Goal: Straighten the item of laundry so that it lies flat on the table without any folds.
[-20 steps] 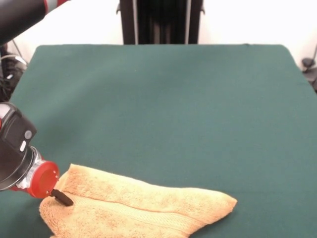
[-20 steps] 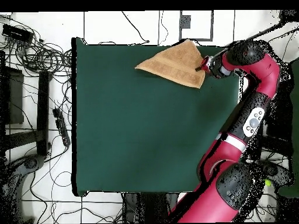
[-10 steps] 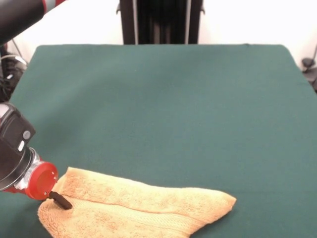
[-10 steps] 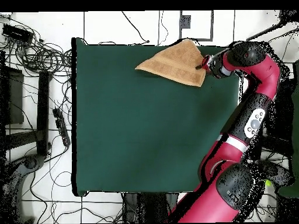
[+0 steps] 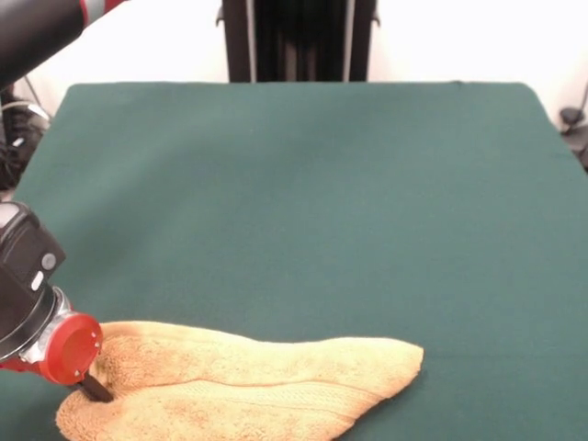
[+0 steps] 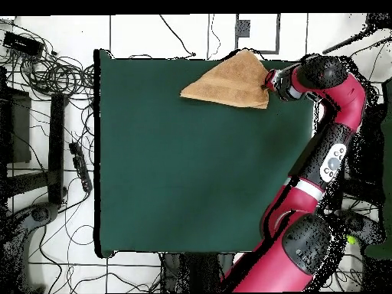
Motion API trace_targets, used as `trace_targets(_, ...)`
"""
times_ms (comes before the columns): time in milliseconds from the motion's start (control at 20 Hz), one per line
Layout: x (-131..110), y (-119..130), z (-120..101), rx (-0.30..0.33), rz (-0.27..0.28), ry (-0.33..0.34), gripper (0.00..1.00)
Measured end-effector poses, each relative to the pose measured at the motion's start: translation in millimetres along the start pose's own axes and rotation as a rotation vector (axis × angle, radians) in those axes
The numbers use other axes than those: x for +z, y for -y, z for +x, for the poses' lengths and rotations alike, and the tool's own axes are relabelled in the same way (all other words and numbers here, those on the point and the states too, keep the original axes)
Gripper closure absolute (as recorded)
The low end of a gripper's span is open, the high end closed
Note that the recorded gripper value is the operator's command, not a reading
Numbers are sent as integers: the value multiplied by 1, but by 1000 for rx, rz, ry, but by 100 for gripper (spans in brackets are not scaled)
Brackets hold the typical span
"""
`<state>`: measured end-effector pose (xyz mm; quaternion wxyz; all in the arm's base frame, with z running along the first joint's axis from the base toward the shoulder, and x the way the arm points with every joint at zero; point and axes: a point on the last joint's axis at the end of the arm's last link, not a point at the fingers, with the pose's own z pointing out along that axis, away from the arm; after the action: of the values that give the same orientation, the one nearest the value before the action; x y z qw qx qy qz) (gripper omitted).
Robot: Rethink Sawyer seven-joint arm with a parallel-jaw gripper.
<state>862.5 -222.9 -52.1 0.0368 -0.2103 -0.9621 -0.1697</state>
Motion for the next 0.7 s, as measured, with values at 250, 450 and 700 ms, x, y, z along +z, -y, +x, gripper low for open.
trace_targets(250, 0, -2, -3, -1, -8, 26, 100)
trace_targets(450, 0, -2, -3, -2, -9, 29, 100)
trace_targets(700, 0, -1, -2, -4, -17, 27, 100)
